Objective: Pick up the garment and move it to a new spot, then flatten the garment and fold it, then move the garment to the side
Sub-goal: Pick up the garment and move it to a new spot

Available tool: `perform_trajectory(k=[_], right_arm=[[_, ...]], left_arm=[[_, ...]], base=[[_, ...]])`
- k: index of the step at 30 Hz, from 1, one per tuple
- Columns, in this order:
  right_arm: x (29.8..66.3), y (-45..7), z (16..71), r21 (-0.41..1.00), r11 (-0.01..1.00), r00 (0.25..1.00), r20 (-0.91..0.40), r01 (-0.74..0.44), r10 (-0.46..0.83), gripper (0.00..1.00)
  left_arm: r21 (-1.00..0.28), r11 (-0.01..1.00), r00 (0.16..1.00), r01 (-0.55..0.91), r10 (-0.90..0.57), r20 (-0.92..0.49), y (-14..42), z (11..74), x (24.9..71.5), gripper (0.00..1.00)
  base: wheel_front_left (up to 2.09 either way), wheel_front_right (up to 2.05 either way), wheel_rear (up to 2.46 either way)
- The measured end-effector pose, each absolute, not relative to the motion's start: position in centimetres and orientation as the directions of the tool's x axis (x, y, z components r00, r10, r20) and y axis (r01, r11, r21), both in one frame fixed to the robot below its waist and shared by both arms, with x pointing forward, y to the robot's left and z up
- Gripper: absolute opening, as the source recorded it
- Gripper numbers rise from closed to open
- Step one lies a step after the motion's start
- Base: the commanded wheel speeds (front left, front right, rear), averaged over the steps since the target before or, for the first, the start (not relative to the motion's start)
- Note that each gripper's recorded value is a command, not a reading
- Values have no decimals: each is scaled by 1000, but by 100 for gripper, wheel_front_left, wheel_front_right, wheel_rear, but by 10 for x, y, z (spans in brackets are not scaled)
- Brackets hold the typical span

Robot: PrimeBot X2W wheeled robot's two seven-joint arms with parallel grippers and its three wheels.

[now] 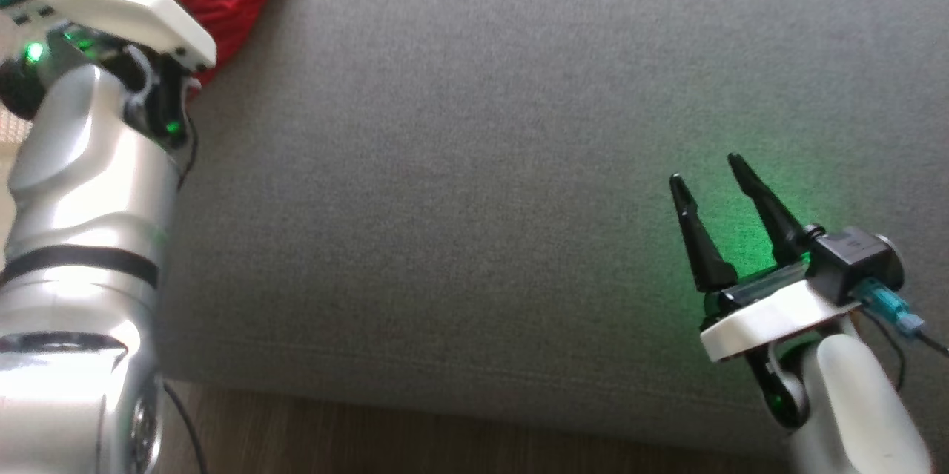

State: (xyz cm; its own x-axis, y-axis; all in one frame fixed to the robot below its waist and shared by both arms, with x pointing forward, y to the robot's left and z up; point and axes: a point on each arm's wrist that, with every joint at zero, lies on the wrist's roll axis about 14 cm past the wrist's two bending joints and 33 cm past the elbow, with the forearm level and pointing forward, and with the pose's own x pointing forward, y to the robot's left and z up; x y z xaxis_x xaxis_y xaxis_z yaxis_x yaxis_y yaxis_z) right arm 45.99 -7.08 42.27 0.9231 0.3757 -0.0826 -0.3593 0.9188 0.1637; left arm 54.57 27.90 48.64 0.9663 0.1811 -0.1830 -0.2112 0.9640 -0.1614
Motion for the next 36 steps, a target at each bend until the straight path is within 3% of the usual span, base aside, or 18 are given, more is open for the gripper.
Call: perform_trajectory(k=[4, 5, 6, 7, 18, 23, 24, 25, 26, 31, 36], right_arm=[[454, -70, 435, 160, 919, 926, -60, -360, 373, 100], [451, -72, 435, 158, 921, 927, -63, -356, 369, 100], [449, -74, 434, 159, 923, 928, -68, -351, 365, 100], [449, -74, 434, 159, 923, 928, -68, -351, 365, 100], [459, -93, 396, 175, 939, 936, -142, -296, 321, 100], [463, -100, 373, 171, 944, 932, -187, -282, 312, 100], [465, -100, 372, 173, 944, 933, -182, -281, 311, 100], [468, -100, 372, 174, 944, 934, -174, -281, 311, 100], [472, -99, 373, 174, 944, 936, -166, -281, 310, 100], [476, -99, 377, 172, 945, 940, -153, -280, 306, 100], [470, -92, 393, 195, 939, 941, -129, -285, 312, 100]], left_arm=[[-154, 962, 971, -224, 207, -120, 288, 516, 544, 0], [-151, 960, 968, -236, 220, -117, 291, 517, 543, 9], [-144, 958, 965, -249, 232, -122, 295, 516, 542, 81], [-144, 958, 965, -249, 232, -122, 295, 516, 542, 100], [-54, 937, 860, -346, 293, -417, 302, 405, 530, 100], [-9, 933, 830, -361, 317, -459, 303, 381, 543, 100], [1, 932, 824, -362, 320, -468, 303, 377, 545, 96], [4, 932, 819, -363, 321, -476, 303, 373, 546, 17], [5, 933, 818, -360, 319, -479, 302, 370, 547, 0], [-15, 944, 858, -329, 293, -421, 295, 381, 555, 0], [-36, 965, 928, -258, 237, -288, 288, 432, 571, 0]], base=[[0, 0, 0], [0, 0, 0], [0, 0, 0], [0, 0, 0], [0, 0, 0], [0, 0, 0], [0, 0, 0], [0, 0, 0], [0, 0, 0], [0, 0, 0], [0, 0, 0]])
